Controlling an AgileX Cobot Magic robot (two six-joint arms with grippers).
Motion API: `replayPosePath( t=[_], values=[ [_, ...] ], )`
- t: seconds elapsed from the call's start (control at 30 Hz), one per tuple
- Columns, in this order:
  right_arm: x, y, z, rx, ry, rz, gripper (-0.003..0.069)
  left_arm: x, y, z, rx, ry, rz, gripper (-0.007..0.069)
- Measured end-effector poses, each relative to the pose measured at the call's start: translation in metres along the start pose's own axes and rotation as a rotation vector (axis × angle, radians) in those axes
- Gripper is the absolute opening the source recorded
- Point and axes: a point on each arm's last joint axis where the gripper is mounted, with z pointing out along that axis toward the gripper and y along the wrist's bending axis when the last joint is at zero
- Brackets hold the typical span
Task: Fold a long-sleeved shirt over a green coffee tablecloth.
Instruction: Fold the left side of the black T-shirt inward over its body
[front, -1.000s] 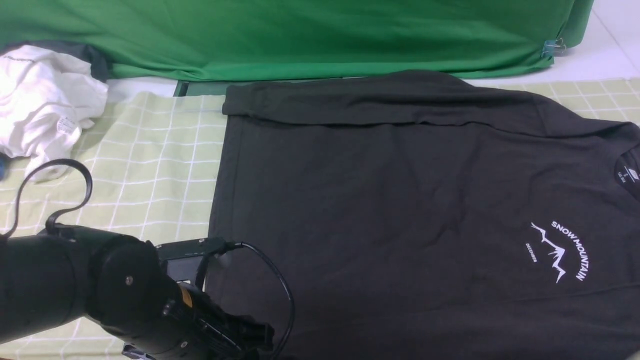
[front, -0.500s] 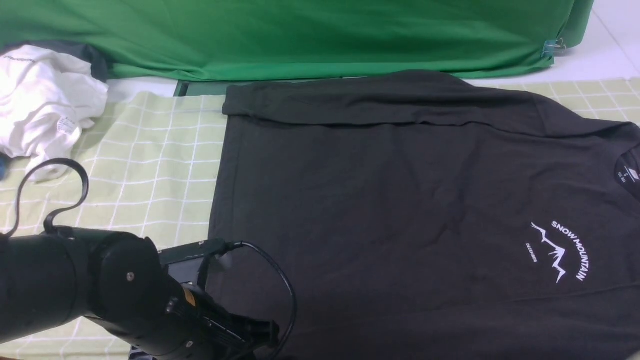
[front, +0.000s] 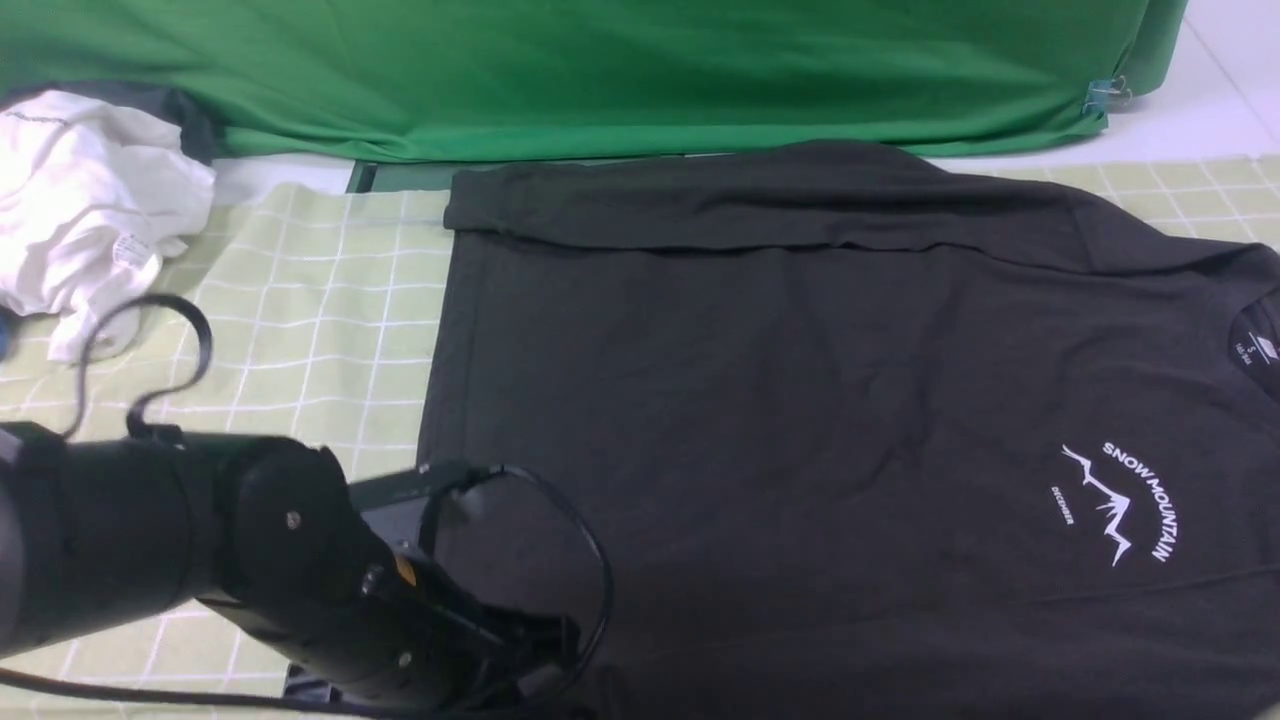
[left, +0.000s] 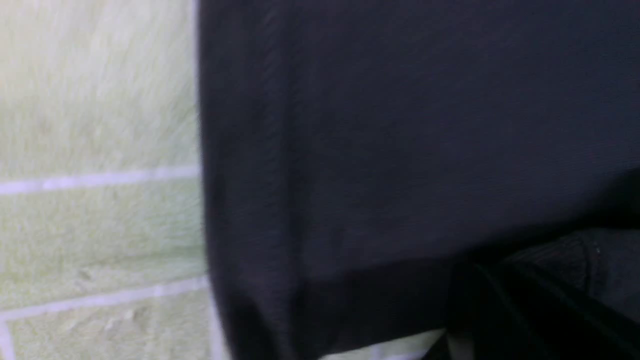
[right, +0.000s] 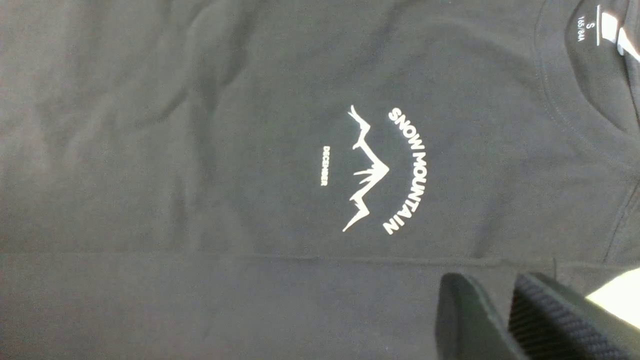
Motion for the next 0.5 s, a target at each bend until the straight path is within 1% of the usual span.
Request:
replayPosePath(
  t=[0.1, 0.27, 0.47, 0.5],
  values=[
    [0.0, 0.0, 0.0, 0.0, 0.0, 0.0, 0.0153, -0.001, -0.004, -0.011, 0.021, -0.025, 0.018, 0.0022],
    [0.0, 0.0, 0.0, 0.0, 0.001, 0.0, 0.0162, 0.002, -0.008, -0.03, 0.049, -0.052, 0.045, 0.002],
    [0.0, 0.0, 0.0, 0.0, 0.001, 0.0, 0.0173, -0.015, -0.025, -0.081, 0.118, -0.118, 0.069, 0.002],
    [0.0, 0.0, 0.0, 0.0, 0.003, 0.0, 0.0175, -0.024, -0.031, -0.098, 0.127, -0.141, 0.079, 0.002]
  ],
)
